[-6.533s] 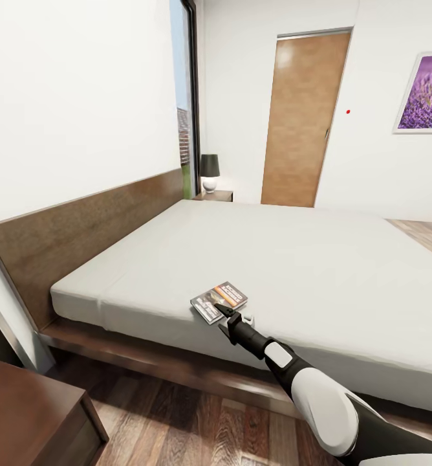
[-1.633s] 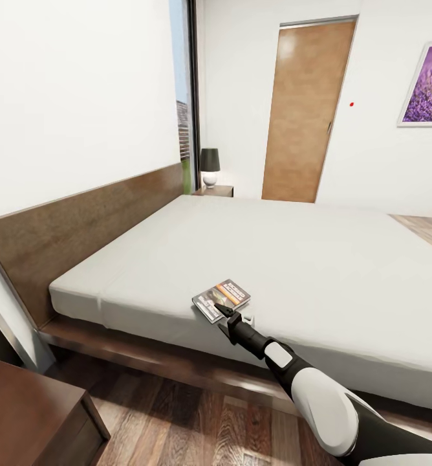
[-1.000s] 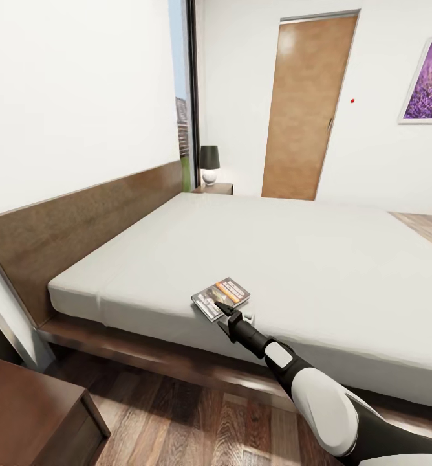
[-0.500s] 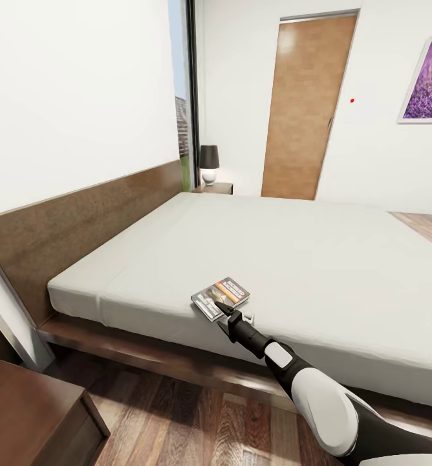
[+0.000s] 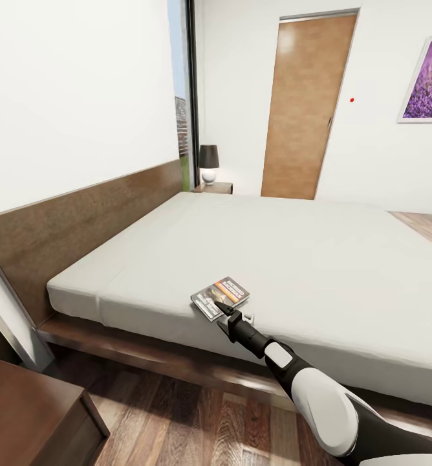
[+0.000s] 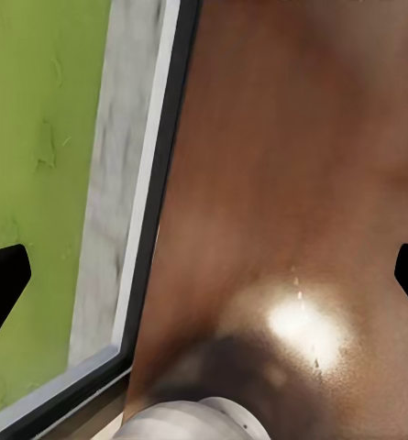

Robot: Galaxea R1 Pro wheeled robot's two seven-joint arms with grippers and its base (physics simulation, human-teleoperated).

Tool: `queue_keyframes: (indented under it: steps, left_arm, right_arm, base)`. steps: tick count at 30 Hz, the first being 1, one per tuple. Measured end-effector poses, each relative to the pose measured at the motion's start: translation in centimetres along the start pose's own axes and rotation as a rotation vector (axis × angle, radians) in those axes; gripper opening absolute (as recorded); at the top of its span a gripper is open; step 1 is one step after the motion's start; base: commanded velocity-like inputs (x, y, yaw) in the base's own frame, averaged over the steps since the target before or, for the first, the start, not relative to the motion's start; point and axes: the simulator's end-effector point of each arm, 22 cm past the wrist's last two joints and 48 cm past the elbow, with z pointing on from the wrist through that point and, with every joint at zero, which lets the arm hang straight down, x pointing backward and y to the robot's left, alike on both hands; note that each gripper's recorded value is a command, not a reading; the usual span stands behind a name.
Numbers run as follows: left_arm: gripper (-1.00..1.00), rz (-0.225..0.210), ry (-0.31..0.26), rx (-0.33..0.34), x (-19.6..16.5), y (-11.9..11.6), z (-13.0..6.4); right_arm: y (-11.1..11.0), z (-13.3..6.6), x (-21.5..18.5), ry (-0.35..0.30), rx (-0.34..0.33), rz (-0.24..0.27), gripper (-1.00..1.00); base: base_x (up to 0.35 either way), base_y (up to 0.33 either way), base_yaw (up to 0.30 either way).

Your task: In the bedroom, move the book from the bed onto either nightstand, and place the two sandals side by side next to the bed.

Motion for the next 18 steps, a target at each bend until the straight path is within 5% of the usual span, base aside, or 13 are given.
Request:
queue_keyframes:
  steps: [18]
  left_arm:
    - [1.0,0.0,0.0,-0.001,0.06,0.06,-0.06]
  right_arm:
    - [-0.16,0.16,0.22,0.016,0.021,-0.003,1.0]
  base:
    - [0.0,0.0,0.0]
